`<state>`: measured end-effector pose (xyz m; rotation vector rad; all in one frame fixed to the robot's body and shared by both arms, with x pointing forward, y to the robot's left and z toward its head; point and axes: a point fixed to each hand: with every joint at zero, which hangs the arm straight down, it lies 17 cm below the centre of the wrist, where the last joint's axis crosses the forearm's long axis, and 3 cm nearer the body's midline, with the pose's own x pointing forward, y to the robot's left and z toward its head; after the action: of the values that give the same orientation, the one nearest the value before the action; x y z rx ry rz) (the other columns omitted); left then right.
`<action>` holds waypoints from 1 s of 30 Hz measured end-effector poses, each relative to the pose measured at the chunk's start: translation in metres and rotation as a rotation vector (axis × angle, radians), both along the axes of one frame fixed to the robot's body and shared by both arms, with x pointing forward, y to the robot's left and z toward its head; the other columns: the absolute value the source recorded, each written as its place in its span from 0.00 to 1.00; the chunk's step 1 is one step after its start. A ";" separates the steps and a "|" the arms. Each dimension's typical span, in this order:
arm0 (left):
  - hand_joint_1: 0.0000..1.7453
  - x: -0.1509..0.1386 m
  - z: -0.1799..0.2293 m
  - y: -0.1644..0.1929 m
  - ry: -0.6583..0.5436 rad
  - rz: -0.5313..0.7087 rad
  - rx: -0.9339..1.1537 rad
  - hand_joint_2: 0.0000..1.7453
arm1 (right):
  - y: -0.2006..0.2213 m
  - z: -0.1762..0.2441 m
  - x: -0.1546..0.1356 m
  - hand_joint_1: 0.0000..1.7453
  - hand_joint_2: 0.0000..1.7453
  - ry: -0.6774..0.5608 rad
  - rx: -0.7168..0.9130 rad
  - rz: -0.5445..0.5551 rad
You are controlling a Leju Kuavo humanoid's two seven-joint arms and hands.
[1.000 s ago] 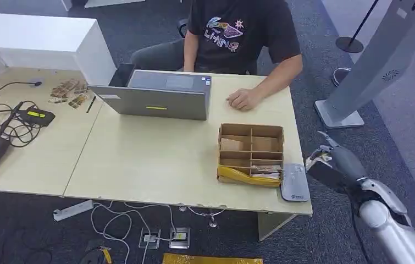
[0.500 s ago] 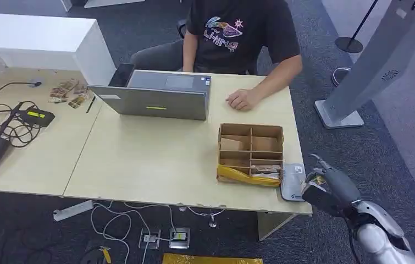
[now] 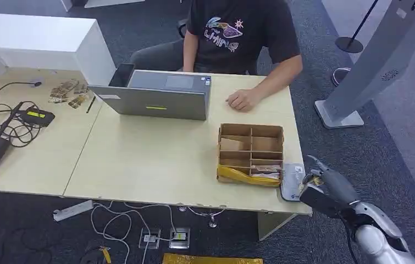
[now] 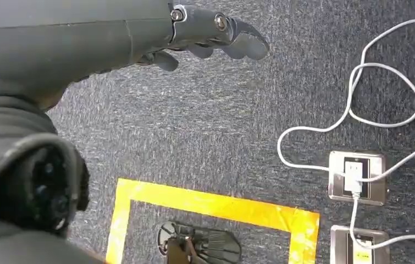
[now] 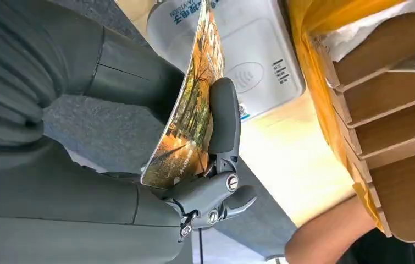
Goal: Pass the card to the sensor for recognition and then transmit it.
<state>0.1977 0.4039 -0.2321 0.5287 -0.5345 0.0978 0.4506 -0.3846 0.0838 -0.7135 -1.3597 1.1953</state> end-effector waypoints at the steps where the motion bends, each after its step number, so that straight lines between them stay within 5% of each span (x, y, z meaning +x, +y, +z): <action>1: 0.00 0.000 0.000 0.000 0.002 0.001 -0.001 0.00 | 0.001 0.000 0.000 1.00 1.00 0.001 0.001 0.001; 30: 0.00 -0.004 -0.002 0.000 0.026 0.015 -0.006 0.00 | 0.031 -0.005 0.009 1.00 1.00 0.017 -0.015 0.039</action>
<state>0.1936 0.4043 -0.2346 0.5274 -0.5049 0.1062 0.4596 -0.3541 0.0792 -0.6891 -1.3575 1.2414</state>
